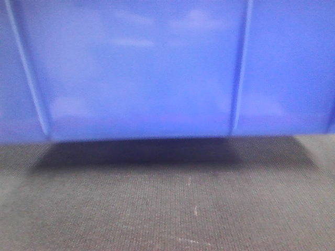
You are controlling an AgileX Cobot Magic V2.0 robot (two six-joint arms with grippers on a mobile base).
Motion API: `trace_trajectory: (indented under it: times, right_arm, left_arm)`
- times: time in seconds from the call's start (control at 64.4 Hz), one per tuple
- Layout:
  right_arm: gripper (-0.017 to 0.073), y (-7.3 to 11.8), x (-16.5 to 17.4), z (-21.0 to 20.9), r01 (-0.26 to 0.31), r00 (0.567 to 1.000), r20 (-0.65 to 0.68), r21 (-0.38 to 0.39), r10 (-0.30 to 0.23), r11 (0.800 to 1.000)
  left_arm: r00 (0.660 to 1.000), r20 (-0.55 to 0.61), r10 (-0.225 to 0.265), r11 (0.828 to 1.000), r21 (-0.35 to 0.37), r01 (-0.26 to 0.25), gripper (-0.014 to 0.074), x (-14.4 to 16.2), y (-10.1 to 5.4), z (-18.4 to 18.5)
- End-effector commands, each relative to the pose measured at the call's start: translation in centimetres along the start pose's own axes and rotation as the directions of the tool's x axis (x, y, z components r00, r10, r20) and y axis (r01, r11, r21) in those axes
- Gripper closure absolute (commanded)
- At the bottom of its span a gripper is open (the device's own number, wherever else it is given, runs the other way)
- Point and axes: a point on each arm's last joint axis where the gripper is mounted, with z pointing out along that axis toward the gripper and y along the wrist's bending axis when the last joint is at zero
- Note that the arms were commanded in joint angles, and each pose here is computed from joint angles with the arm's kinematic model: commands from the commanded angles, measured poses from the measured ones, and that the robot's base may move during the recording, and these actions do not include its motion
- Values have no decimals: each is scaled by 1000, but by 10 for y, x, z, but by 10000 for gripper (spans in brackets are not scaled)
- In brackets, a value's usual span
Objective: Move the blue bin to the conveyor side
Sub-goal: 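Lower the bin onto the conveyor belt and open both grippers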
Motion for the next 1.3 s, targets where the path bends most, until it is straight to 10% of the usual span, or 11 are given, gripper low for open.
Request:
trace_trajectory:
  times: [0.0, 0.435, 0.652, 0.854, 1.01, 1.242, 1.289]
  right_arm:
    - [640, -2, -10, 0, 21, 996, 88, 11, -22, 1000]
    - [570, -1, -10, 39, 24, 999, 23, 17, -25, 1000]
    - [141, -1, -9, 39, 24, 1000, 17, 18, -24, 1000]
    - [131, -2, -11, 30, 27, 999, 35, 22, -28, 999]
    - [296, -1, -24, -6, 22, 995, 94, 18, -23, 1000]
    - [656, 0, -43, -76, 14, 962, 272, -3, -13, 1000]
    - [641, 0, -47, -85, 14, 950, 312, -8, -11, 1000]
  left_arm:
    - [996, 85, -10, 1000, 16, 9, 613, -11, -2, 3]
    - [997, 78, -15, 1000, 10, 14, 582, -13, 1, 28]
    - [996, 89, -15, 1000, 11, 14, 207, -14, 1, 28]
    - [993, 114, -12, 1000, 13, 11, 4, -18, 0, 22]
    - [984, 178, -4, 1000, 25, -1, 85, -30, -5, -12]
    - [952, 307, 3, 998, 55, -21, 624, -40, -14, -85]
    - [937, 349, 3, 998, 59, -25, 615, -42, -15, -96]
